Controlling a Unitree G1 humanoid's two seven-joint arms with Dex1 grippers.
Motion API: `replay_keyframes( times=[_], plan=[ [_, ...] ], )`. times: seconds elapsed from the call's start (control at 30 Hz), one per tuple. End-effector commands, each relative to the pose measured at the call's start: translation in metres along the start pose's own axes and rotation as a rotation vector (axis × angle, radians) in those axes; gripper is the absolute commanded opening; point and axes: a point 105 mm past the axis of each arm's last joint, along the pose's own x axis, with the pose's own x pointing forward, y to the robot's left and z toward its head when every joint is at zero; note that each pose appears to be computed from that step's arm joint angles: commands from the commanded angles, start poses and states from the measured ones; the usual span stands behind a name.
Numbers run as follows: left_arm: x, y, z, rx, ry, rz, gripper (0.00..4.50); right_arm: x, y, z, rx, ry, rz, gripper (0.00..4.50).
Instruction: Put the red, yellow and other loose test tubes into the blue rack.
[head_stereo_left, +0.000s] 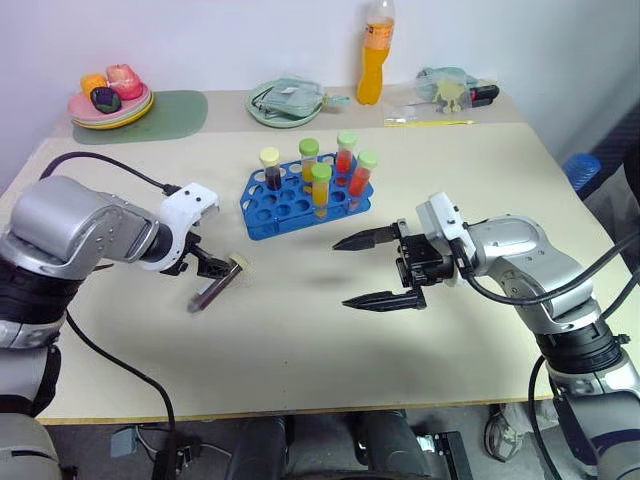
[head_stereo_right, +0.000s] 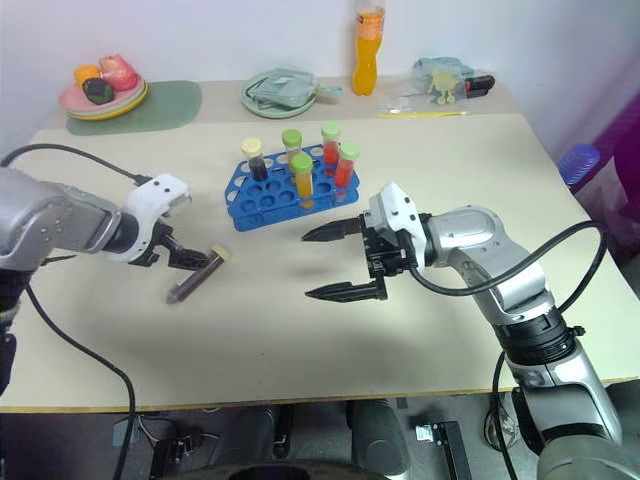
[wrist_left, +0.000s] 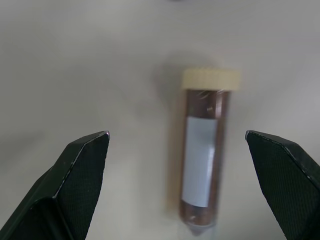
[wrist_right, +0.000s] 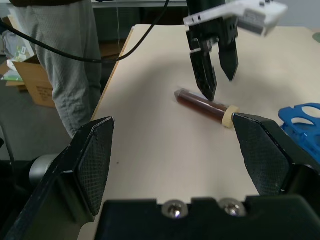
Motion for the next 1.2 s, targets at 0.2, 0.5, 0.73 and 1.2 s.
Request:
replay_keyframes(
  times=[0.2, 0.5, 0.73, 1.2],
  plan=[
    [0.011, -0.016, 0.008, 0.046, 0.014, -0.043, 4.5, -0.004, -0.021, 0.0, -0.008, -0.007, -0.244, 4.16],
    [0.016, -0.015, 0.006, 0.06, 0.025, -0.008, 4.5, -0.007, -0.016, -0.015, 0.047, 0.001, -0.29, 4.16],
    [0.017, -0.012, 0.004, 0.046, 0.058, -0.011, 3.61, -0.004, -0.015, -0.021, 0.054, 0.007, -0.289, 4.22],
    [-0.028, 0.008, 0.028, 0.061, -0.152, 0.095, 0.75, -0.005, -0.012, -0.027, 0.065, 0.011, -0.316, 4.22]
  ],
)
